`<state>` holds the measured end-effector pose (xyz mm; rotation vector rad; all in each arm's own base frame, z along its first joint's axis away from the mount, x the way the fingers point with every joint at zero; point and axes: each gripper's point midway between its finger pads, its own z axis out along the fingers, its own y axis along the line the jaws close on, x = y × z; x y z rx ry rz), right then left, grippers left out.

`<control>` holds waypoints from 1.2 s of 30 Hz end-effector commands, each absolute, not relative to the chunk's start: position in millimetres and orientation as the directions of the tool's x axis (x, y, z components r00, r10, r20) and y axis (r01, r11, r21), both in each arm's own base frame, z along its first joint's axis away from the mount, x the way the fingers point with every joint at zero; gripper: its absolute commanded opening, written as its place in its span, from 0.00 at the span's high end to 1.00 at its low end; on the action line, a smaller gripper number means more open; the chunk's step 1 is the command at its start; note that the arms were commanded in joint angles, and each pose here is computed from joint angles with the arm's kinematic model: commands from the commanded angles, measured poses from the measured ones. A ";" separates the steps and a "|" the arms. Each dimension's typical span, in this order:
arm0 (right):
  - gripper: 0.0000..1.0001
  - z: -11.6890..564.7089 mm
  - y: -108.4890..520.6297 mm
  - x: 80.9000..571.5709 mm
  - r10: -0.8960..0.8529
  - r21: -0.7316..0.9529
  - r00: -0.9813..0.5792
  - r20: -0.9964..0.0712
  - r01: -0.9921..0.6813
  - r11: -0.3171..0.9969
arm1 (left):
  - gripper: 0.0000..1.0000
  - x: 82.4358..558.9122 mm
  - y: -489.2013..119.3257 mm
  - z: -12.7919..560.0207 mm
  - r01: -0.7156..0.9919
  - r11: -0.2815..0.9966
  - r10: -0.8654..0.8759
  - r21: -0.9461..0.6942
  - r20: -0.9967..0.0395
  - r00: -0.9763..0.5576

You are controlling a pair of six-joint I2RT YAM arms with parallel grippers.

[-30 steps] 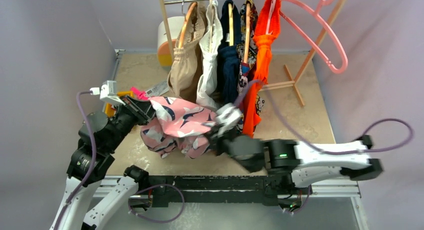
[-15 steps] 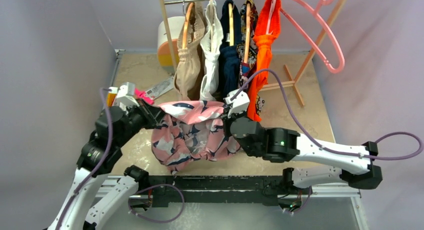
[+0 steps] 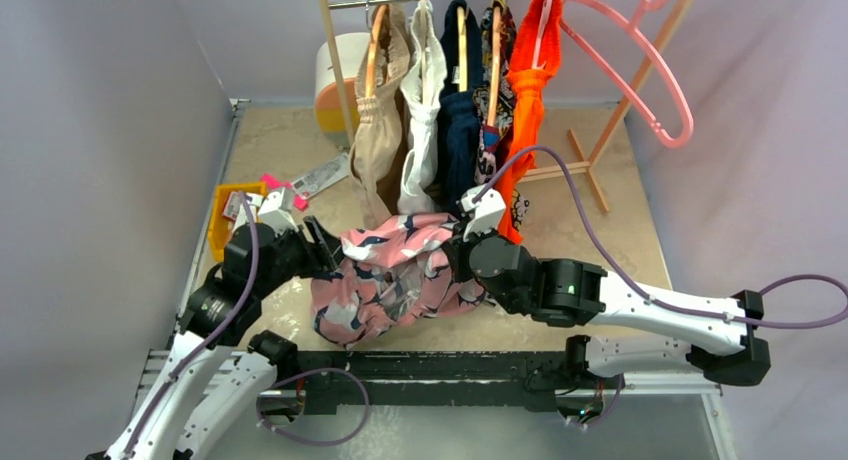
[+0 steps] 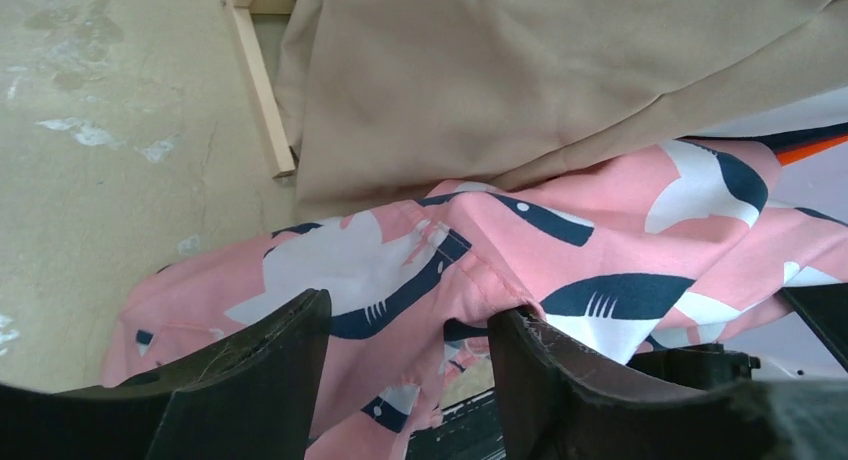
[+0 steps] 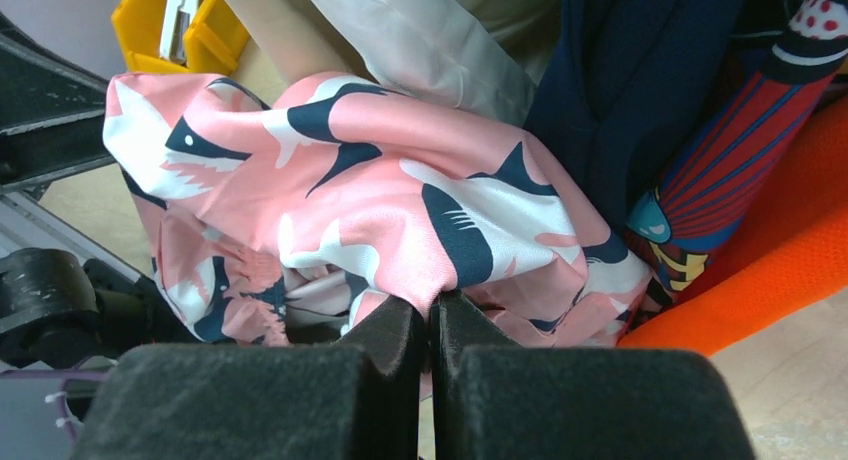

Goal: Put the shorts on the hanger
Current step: Adjust the shorts at the center of the board.

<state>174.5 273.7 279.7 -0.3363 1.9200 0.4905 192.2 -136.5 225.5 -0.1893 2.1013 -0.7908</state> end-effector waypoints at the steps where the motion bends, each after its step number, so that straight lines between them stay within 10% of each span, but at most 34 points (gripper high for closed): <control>1: 1.00 287.0 282.5 176.1 0.076 0.256 -0.396 -0.915 -0.424 0.869 | 0.40 184.3 -118.3 241.5 0.109 0.813 -0.417 -0.571 -0.704 -0.575; 36: 1.00 266.0 307.2 191.9 0.038 0.208 -0.388 -0.921 -0.407 0.889 | 0.34 172.7 -144.0 245.3 0.197 0.784 -0.309 -0.589 -0.646 -0.698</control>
